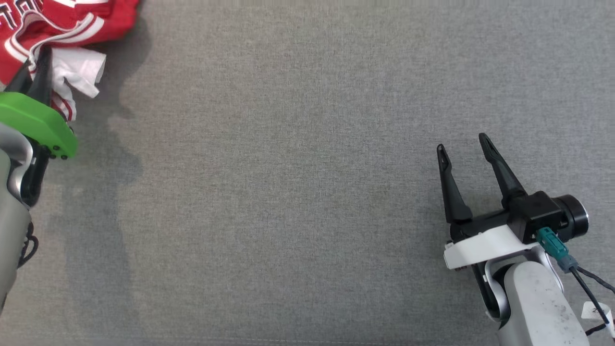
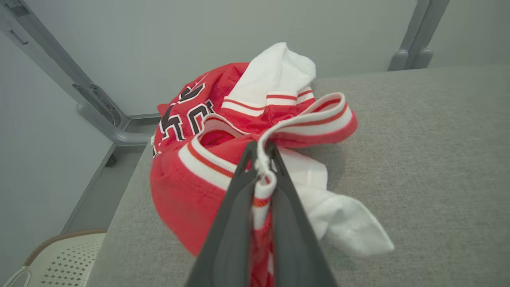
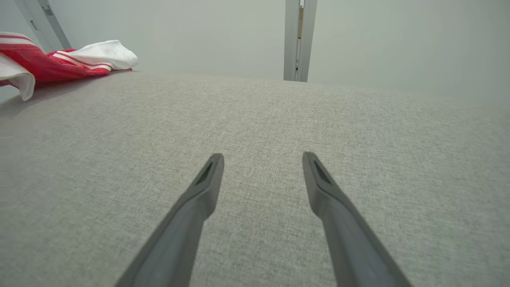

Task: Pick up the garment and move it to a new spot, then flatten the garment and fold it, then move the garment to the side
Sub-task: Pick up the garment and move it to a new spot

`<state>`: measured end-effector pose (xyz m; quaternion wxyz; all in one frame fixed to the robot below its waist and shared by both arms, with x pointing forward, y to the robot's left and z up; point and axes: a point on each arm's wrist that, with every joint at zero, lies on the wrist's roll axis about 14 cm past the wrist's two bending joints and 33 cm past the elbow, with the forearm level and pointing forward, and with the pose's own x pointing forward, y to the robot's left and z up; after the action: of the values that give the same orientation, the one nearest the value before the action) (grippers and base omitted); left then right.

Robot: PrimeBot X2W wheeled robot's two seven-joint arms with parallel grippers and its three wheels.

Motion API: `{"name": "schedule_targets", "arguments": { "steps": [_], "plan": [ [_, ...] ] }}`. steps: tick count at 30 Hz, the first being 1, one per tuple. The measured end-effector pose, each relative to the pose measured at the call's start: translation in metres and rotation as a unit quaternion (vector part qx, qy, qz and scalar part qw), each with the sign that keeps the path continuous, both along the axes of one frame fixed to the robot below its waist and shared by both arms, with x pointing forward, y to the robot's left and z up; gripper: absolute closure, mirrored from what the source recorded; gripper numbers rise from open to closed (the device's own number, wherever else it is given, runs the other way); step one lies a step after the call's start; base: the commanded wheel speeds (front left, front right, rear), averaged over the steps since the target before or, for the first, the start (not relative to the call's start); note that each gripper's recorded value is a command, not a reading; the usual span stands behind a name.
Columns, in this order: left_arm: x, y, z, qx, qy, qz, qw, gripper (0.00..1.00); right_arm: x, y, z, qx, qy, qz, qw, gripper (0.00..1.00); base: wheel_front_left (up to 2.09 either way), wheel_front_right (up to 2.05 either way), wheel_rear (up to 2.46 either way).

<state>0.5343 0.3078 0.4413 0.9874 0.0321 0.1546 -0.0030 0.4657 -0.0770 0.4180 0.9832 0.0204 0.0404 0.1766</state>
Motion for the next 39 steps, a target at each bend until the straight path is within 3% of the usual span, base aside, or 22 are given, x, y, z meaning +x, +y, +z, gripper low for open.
{"name": "schedule_targets", "arguments": {
  "steps": [8,17,24,33,37,39],
  "plan": [
    [0.01,-0.04,0.126,0.03,-0.104,-0.1,0.989,1.0,-0.021,-0.012,0.034,0.029,-0.02,-0.02,0.999,0.0,0.0,0.0,0.0],
    [-0.026,-0.134,0.248,0.028,-0.182,-0.231,0.955,1.0,-0.045,-0.037,0.064,0.046,-0.045,-0.056,0.996,0.0,0.0,0.0,0.0],
    [-0.069,-0.229,0.276,-0.008,-0.181,-0.368,0.912,1.0,-0.057,-0.063,0.077,0.051,-0.059,-0.093,0.993,0.0,0.0,0.0,0.0],
    [-0.111,-0.332,0.313,-0.049,-0.224,-0.507,0.831,1.0,-0.073,-0.105,0.084,0.056,-0.065,-0.155,0.984,0.0,0.0,0.0,0.0],
    [-0.114,-0.365,0.318,-0.077,-0.234,-0.536,0.807,1.0,-0.082,-0.123,0.084,0.053,-0.066,-0.182,0.98,0.0,0.0,0.0,0.0],
    [-0.11,-0.375,0.315,-0.09,-0.231,-0.539,0.805,1.0,-0.085,-0.13,0.084,0.053,-0.064,-0.192,0.978,0.0,0.0,0.0,0.0]
  ]
}}
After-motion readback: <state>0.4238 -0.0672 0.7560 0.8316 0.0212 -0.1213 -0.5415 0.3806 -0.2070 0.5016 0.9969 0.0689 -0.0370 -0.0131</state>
